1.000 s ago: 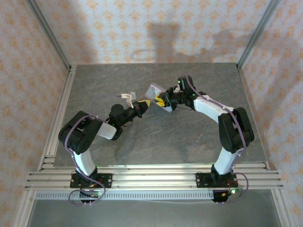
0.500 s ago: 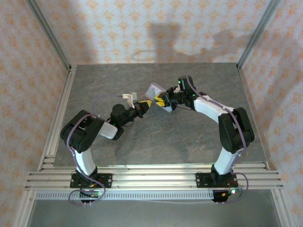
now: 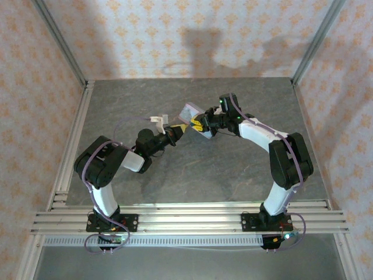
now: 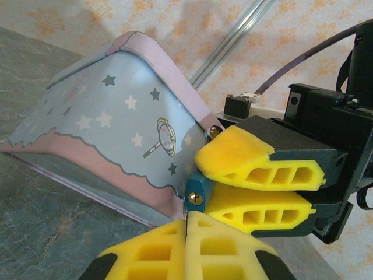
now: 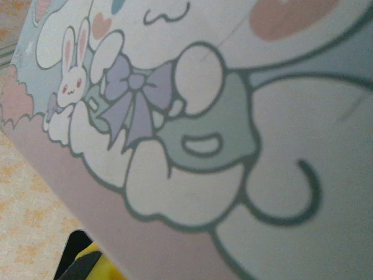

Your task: Unlock a padlock with a key

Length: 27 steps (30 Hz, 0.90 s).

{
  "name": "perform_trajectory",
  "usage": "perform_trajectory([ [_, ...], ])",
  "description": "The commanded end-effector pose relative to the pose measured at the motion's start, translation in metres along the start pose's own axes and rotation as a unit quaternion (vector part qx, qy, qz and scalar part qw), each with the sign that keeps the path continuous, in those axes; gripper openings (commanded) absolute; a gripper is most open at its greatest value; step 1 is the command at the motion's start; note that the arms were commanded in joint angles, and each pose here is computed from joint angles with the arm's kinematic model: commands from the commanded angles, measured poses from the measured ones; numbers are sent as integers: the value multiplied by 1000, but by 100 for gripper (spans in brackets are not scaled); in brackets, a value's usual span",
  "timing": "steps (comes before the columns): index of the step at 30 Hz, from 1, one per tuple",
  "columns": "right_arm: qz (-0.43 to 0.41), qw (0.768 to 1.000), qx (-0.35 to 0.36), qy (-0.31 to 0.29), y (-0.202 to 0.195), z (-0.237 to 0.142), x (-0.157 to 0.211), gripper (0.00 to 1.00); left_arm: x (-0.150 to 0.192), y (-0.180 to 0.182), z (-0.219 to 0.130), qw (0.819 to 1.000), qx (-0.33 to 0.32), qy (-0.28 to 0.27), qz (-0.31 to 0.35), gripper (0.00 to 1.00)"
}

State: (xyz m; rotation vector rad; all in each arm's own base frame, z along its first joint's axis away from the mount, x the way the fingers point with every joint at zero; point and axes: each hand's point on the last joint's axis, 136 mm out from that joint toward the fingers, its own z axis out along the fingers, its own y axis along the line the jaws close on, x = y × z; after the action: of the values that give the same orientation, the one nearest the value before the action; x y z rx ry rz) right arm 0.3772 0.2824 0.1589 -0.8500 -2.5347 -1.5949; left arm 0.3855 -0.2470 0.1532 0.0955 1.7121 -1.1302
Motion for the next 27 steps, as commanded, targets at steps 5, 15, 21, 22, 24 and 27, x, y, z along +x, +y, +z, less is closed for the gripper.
perform_trajectory([
  [5,-1,1000,-21,8,12,-7,6,0,-22,-20,-3,999,23,-34,16,0],
  [15,2,1000,-22,9,13,-7,7,0,-22,-21,2,999,29,-33,11,0],
  [21,2,1000,-21,10,11,-7,7,0,-24,-24,3,999,33,-35,11,0],
  [22,3,1000,-21,10,10,-6,6,0,-24,-24,3,999,33,-35,11,0],
  [24,4,1000,-19,9,9,-6,5,0,-24,-25,1,999,33,-35,11,0],
  [27,5,1000,-22,9,10,-5,5,0,-23,-25,1,999,33,-33,11,0],
])
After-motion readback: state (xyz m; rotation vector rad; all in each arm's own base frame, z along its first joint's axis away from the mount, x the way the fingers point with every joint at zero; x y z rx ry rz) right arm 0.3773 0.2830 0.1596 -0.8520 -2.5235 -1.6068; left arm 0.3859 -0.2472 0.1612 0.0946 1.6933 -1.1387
